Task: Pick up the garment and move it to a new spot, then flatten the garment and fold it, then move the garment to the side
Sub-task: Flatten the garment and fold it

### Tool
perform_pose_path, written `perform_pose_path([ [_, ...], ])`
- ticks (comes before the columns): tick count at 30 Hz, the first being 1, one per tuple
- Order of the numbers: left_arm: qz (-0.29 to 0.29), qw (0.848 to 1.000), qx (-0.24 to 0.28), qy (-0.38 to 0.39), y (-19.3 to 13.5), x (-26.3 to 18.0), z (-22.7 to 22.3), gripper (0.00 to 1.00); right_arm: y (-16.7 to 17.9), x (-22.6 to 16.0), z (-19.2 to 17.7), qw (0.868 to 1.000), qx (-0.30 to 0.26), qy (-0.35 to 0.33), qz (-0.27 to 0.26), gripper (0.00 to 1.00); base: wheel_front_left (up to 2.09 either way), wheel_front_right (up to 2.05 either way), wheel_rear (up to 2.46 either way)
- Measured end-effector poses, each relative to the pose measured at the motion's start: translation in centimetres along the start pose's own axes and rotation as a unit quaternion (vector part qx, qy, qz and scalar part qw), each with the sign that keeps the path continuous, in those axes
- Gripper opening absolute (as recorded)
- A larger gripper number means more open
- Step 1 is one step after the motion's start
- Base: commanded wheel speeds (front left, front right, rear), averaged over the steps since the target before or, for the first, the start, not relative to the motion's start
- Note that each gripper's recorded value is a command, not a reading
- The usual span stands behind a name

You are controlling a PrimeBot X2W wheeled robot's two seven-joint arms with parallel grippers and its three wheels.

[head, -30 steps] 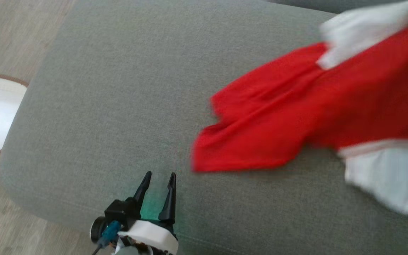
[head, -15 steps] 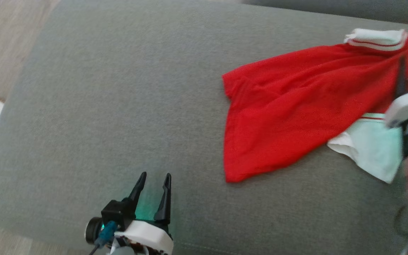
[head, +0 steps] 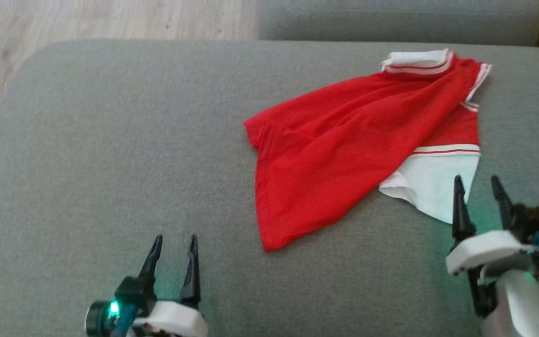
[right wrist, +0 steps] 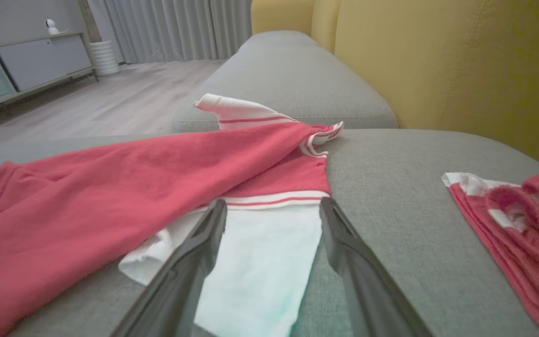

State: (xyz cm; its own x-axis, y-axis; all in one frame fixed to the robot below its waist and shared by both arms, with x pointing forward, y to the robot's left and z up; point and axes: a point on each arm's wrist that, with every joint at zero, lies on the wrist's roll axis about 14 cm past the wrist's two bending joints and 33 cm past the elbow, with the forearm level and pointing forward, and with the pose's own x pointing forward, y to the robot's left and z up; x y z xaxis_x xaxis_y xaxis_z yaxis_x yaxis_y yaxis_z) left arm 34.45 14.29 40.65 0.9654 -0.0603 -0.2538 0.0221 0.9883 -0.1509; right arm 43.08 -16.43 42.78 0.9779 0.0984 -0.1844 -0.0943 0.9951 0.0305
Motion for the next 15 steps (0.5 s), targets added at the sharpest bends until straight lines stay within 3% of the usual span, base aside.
perform_pose_path([
  [15,0.004,1.0,0.014,-0.02,-0.1,-2.5,0.4,1.0,1.1,-6.0,-0.3,0.999,0.041,-0.014,0.01,1.0,0.0,0.0,0.0],
])
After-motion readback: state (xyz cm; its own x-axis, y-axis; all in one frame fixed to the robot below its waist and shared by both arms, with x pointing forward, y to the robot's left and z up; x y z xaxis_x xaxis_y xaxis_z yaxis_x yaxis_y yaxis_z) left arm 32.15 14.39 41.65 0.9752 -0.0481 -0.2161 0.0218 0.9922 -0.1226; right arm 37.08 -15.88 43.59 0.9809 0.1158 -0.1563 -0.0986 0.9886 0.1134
